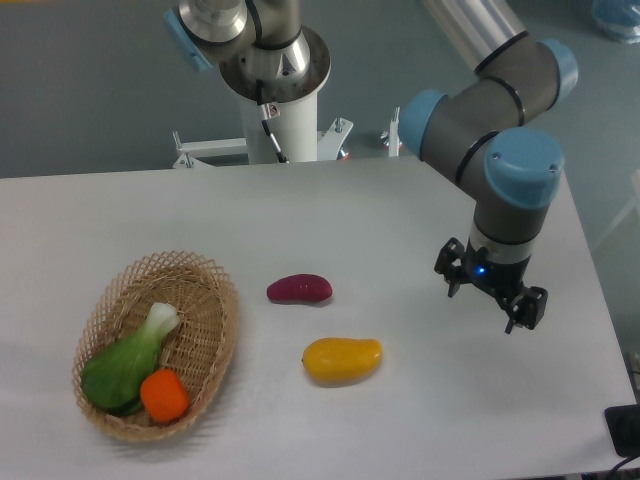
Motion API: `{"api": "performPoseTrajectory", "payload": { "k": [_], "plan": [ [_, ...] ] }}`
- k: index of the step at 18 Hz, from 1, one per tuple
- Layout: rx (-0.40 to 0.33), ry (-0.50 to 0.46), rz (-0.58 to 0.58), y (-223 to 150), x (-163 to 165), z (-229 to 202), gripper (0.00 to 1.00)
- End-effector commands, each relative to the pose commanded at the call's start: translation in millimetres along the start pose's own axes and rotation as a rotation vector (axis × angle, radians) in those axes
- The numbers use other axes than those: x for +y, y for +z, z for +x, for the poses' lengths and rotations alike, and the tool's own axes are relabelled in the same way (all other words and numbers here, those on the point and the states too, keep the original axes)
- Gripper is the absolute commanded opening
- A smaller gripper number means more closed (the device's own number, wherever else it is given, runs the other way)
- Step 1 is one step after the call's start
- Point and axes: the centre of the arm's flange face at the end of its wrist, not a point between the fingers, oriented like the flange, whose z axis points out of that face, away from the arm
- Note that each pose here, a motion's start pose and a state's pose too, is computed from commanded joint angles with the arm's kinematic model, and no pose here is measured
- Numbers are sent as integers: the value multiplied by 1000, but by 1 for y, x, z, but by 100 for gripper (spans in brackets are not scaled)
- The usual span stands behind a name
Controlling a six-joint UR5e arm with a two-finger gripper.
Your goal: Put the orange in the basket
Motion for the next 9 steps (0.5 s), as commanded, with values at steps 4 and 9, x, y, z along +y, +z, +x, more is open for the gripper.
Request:
{"api": "performPoseTrajectory", "payload": {
  "k": [4,9],
  "plan": [
    [-1,0,0,0,0,0,100],
    [-4,0,1,1,-1,0,100]
  ]
}}
